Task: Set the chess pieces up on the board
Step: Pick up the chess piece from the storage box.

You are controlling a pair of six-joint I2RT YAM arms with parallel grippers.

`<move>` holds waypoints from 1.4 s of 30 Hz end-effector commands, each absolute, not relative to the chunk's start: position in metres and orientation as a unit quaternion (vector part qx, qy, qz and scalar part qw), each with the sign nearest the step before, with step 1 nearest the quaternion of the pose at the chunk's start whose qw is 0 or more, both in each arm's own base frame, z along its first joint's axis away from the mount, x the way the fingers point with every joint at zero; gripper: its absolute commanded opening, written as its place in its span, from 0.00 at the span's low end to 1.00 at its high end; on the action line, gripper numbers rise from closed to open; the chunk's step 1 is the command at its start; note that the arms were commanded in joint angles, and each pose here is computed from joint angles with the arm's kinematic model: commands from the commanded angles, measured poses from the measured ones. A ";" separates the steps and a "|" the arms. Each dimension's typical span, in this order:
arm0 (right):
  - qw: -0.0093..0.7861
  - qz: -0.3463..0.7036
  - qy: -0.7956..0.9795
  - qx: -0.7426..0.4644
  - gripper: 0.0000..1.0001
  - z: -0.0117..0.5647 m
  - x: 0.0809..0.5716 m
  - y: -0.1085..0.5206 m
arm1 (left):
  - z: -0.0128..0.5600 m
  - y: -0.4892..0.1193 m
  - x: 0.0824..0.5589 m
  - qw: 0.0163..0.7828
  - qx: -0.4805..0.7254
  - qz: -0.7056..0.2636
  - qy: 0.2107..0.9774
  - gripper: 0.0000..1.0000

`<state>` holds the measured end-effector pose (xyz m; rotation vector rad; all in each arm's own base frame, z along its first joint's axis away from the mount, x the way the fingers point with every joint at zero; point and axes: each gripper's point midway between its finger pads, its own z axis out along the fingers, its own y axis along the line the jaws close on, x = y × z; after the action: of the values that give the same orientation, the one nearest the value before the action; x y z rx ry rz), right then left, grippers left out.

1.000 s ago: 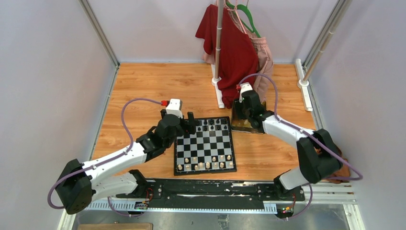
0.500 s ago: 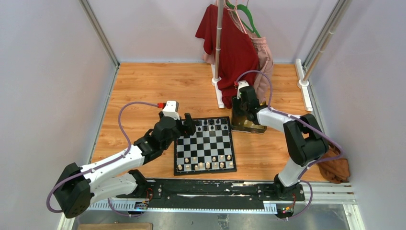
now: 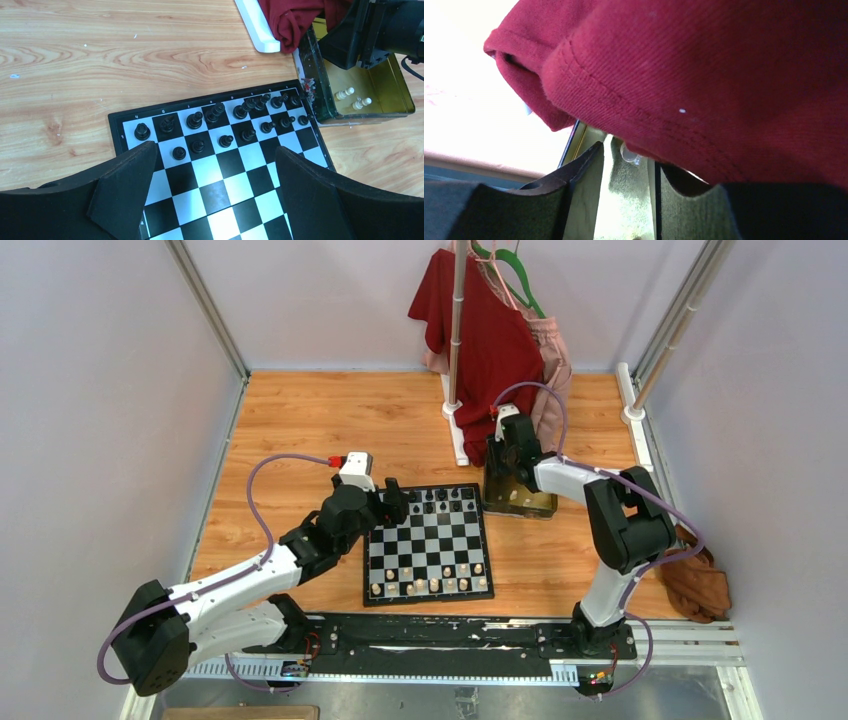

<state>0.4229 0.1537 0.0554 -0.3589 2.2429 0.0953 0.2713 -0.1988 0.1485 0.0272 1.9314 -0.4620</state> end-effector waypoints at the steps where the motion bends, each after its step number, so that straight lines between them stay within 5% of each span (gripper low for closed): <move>1: 0.433 0.044 0.890 -0.139 0.39 0.062 0.438 0.151 | 0.159 -0.197 0.277 0.562 0.001 -0.202 0.802 0.94; 24: 0.417 0.062 0.898 -0.127 0.06 0.060 0.423 0.147 | 0.159 -0.196 0.274 0.559 -0.005 -0.209 0.802 0.94; 42: 0.450 0.095 0.874 -0.157 0.03 0.118 0.356 0.162 | 0.187 -0.172 0.261 0.575 -0.039 -0.209 0.790 0.94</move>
<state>0.3841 0.1501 0.1090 -0.3358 2.1628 0.1960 0.2606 -0.1835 0.1699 -0.0270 1.8888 -0.4932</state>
